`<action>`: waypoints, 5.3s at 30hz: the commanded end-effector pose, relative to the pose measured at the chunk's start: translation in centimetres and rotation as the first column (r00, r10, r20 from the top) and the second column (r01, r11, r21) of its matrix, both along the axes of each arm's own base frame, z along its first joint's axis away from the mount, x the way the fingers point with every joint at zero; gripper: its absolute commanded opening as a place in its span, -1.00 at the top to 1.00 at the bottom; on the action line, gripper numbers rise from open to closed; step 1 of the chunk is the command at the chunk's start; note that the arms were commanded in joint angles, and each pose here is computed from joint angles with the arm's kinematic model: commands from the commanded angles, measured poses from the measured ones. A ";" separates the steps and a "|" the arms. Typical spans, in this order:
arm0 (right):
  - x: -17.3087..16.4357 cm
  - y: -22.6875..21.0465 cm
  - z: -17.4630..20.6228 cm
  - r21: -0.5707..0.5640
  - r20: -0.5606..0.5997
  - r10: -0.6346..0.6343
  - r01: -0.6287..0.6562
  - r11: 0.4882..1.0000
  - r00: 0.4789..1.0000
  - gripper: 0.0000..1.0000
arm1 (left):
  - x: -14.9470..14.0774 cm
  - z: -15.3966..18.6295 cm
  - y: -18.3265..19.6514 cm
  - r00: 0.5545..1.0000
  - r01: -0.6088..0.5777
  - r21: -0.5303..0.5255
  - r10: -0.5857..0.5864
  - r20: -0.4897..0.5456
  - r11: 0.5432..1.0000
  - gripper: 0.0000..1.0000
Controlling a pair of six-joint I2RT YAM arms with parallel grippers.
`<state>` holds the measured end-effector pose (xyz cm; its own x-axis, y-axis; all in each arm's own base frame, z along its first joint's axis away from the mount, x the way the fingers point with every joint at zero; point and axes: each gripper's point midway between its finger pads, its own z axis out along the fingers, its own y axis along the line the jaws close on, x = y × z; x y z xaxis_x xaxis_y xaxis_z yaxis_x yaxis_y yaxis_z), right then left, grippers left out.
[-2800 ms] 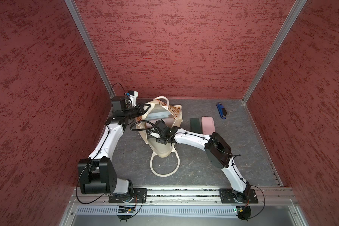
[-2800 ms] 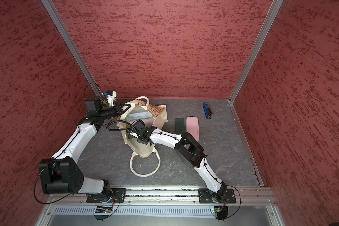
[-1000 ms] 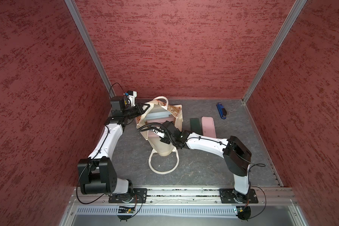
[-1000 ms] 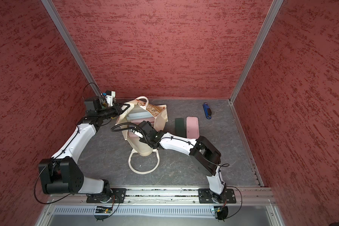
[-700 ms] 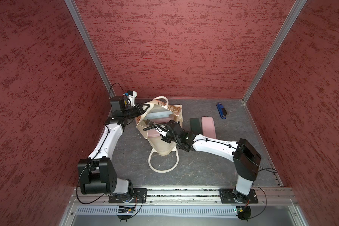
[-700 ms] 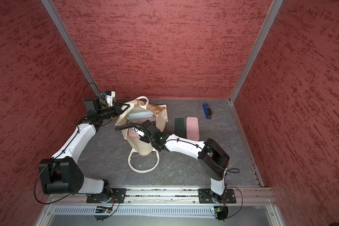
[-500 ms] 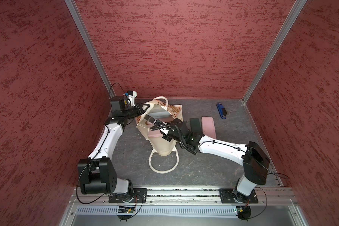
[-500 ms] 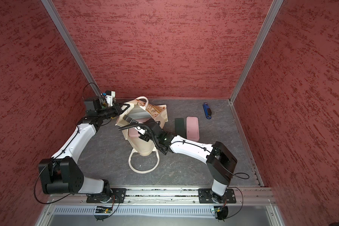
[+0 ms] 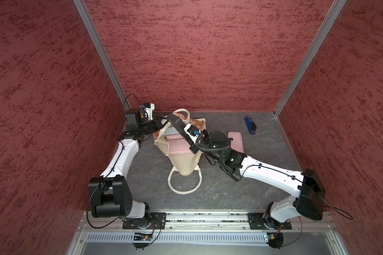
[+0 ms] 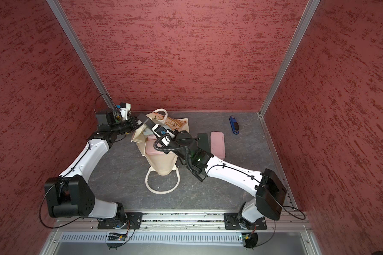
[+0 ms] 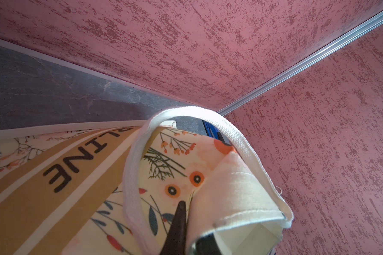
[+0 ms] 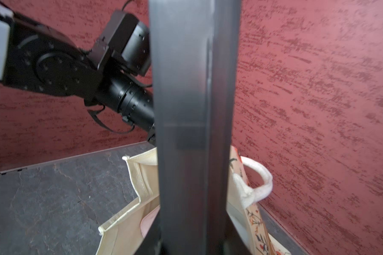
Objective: Take out the pencil case from the canvas bag
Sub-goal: Pick up the pencil case from the canvas bag, then place the pencil case at the center of the board, then pick up the pencil case from the canvas bag.
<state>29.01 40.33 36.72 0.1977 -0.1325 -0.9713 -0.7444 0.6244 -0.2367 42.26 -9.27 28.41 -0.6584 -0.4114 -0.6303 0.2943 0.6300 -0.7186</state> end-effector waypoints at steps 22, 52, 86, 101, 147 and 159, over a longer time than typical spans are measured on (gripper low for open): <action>9.1 -16.9 2.9 0.244 -0.210 -0.368 0.413 0.877 0.906 0.88 | 0.5 -1.0 0.7 0.999 -0.026 -0.009 0.026 -0.032 1.000 0.94; 16.0 -40.2 -20.7 0.062 -0.855 -0.367 0.775 0.629 0.367 0.95 | 0.2 0.0 0.7 1.000 -0.025 -0.020 0.025 -0.013 0.999 0.93; 14.4 -42.8 -30.4 -0.090 -0.956 -0.261 0.712 0.696 0.134 0.35 | 0.8 -1.3 1.1 0.998 -0.031 -0.042 0.029 -0.048 0.999 0.94; 13.2 -42.8 -30.9 -0.101 -0.957 -0.264 0.716 0.691 0.119 0.19 | 0.8 -1.2 1.0 0.999 -0.030 -0.046 0.028 -0.046 0.998 0.93; 6.3 -24.0 -3.2 0.232 -0.340 -0.180 0.268 0.935 0.923 -0.27 | 1.2 -2.0 1.1 0.997 -0.038 -0.054 0.034 -0.070 0.998 0.94; 0.8 -9.4 1.3 -0.045 -0.052 0.036 -0.039 0.998 0.998 -0.36 | 1.3 -2.4 1.4 0.996 -0.044 -0.041 0.040 -0.080 0.998 0.94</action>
